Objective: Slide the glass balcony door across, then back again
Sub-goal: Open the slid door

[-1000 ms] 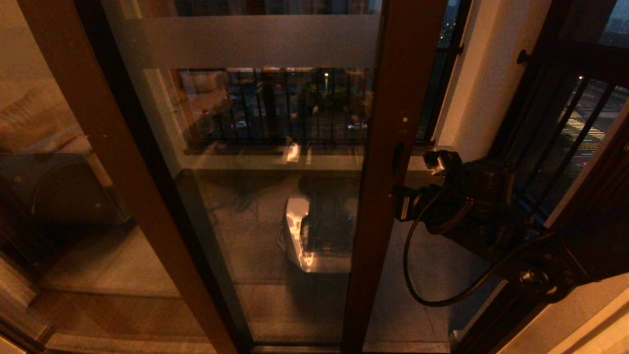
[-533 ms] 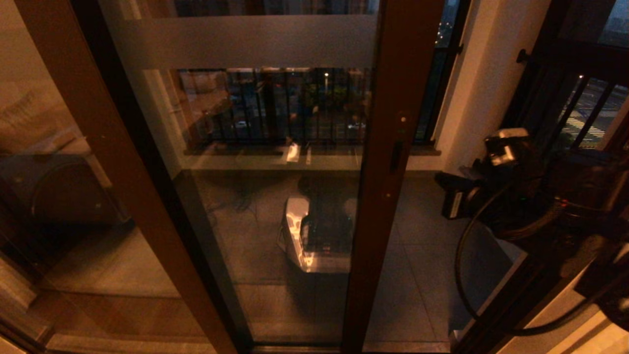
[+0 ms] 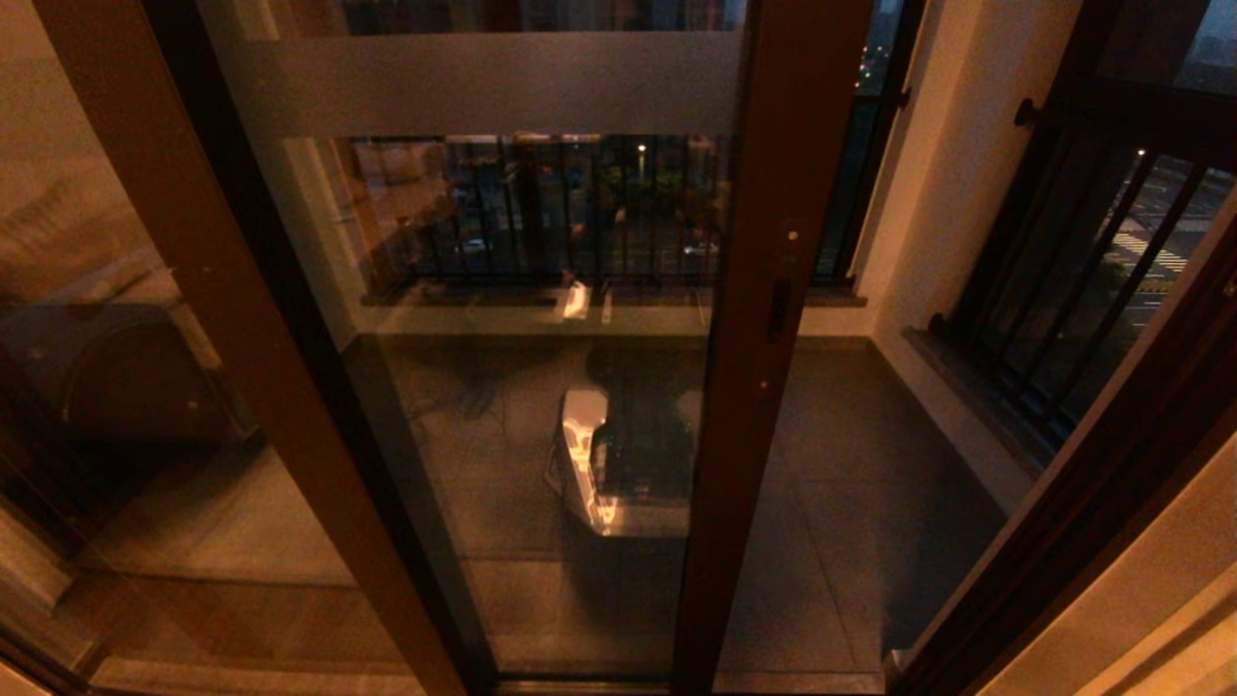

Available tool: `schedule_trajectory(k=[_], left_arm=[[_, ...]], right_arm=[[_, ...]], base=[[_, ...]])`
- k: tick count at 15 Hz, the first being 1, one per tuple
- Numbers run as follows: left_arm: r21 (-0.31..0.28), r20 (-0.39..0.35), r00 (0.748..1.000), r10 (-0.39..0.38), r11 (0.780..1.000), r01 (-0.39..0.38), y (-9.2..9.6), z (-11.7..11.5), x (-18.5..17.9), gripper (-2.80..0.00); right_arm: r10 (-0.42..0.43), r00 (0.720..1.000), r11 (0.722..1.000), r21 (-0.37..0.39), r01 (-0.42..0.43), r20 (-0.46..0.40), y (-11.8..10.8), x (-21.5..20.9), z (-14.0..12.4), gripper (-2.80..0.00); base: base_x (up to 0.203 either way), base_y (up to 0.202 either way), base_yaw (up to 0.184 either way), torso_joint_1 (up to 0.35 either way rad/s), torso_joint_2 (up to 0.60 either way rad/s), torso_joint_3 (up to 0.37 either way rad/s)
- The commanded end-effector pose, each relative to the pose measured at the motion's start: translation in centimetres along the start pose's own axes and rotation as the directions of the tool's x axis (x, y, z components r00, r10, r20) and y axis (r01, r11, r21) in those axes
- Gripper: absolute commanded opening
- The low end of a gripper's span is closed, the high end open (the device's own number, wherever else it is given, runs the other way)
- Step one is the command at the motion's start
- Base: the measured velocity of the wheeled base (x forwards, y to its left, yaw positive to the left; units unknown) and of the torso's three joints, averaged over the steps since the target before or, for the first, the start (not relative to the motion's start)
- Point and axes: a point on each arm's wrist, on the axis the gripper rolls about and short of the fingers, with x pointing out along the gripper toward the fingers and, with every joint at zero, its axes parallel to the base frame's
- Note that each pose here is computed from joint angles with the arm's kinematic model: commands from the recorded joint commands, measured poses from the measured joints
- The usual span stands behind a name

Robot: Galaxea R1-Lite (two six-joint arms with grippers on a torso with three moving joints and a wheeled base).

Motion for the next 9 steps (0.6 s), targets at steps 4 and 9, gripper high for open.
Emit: schedule_trajectory(k=[4,9], left_arm=[[0.0,0.0,1.0,0.0,1.0,0.0,0.0,0.0,0.0,-2.8],[0.0,0.001,1.0,0.0,1.0,0.0,0.0,0.0,0.0,-2.8]], right_arm=[[-0.223,0.974,0.97,-0.095,0.225,0.029,-0.9,-16.0,0.0,-2.8],[-0.335,0.941,0.924,-0.175,0.339,0.057,0.6,-20.9,0.8,-2.8]], base=[[0.0,0.0,0.0,0.0,0.0,0.0],[0.0,0.0,0.0,0.0,0.0,0.0]])
